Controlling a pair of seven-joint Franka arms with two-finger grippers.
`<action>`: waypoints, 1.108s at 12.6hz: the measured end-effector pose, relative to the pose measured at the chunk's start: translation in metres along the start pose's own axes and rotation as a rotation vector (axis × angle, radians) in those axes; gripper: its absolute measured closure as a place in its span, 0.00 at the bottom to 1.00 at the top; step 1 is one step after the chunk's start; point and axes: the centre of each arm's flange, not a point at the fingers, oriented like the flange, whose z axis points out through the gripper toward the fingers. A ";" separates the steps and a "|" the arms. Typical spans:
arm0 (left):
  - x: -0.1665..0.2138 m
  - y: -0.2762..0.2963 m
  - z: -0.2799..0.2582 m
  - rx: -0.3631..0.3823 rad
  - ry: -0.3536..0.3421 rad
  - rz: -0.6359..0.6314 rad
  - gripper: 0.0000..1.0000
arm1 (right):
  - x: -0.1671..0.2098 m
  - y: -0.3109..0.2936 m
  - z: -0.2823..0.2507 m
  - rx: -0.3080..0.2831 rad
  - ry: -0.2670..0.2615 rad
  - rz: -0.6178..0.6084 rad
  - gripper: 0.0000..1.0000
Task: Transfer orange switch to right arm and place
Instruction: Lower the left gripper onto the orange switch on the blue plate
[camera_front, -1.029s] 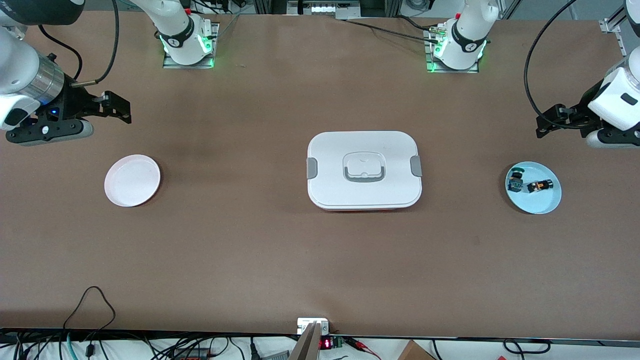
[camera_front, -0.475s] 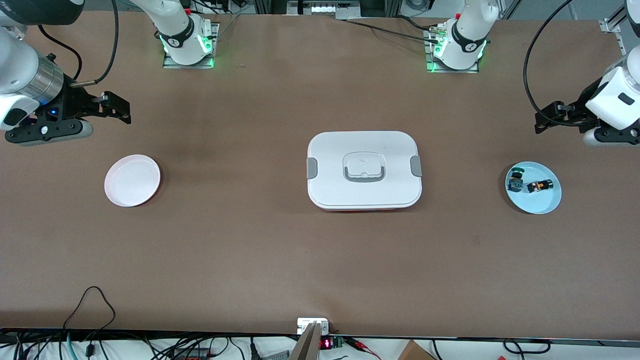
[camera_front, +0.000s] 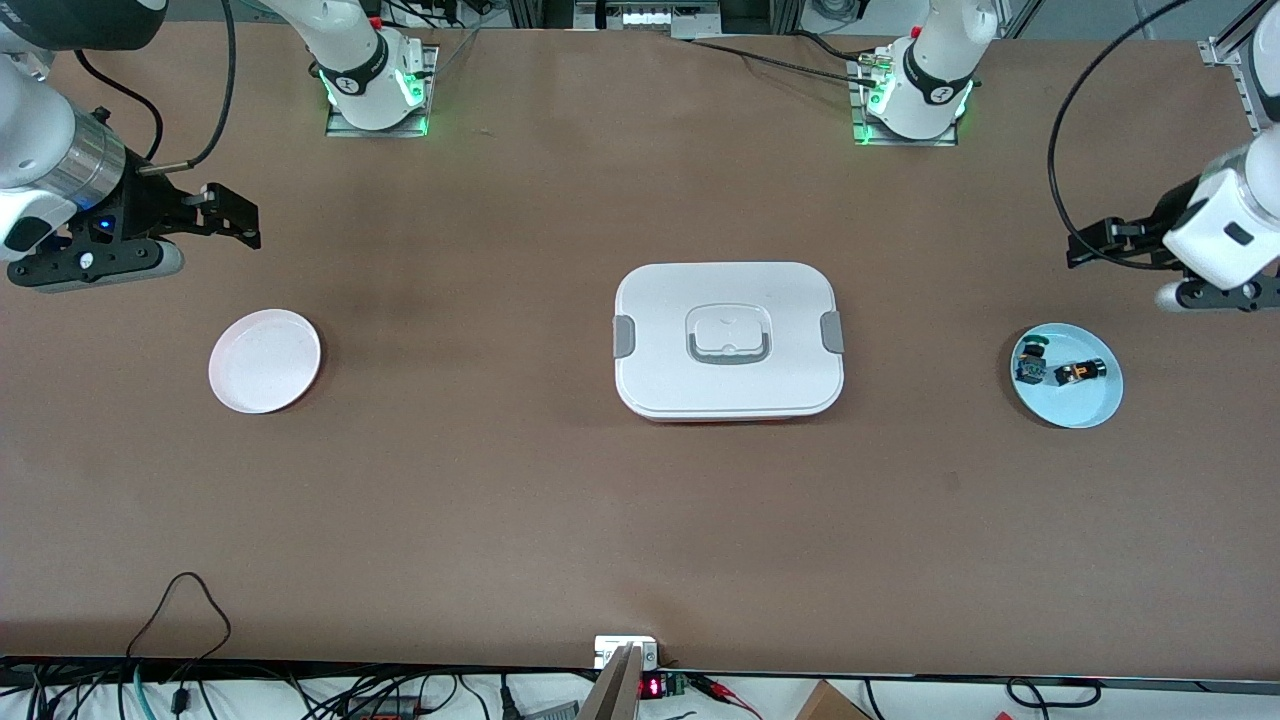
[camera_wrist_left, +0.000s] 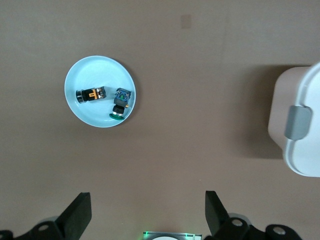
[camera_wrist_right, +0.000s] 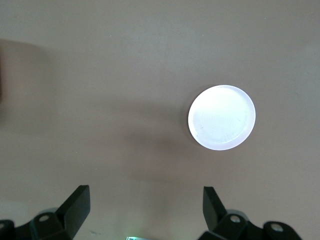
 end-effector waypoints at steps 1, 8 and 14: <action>0.009 -0.016 0.015 -0.006 -0.026 -0.022 0.00 | 0.000 0.000 0.000 0.000 0.000 0.000 0.00; 0.071 -0.094 0.109 0.116 -0.036 -0.081 0.00 | 0.000 0.000 0.000 0.000 0.001 0.000 0.00; 0.088 -0.127 0.231 0.088 0.062 -0.084 0.00 | 0.000 0.000 -0.001 0.000 0.002 0.000 0.00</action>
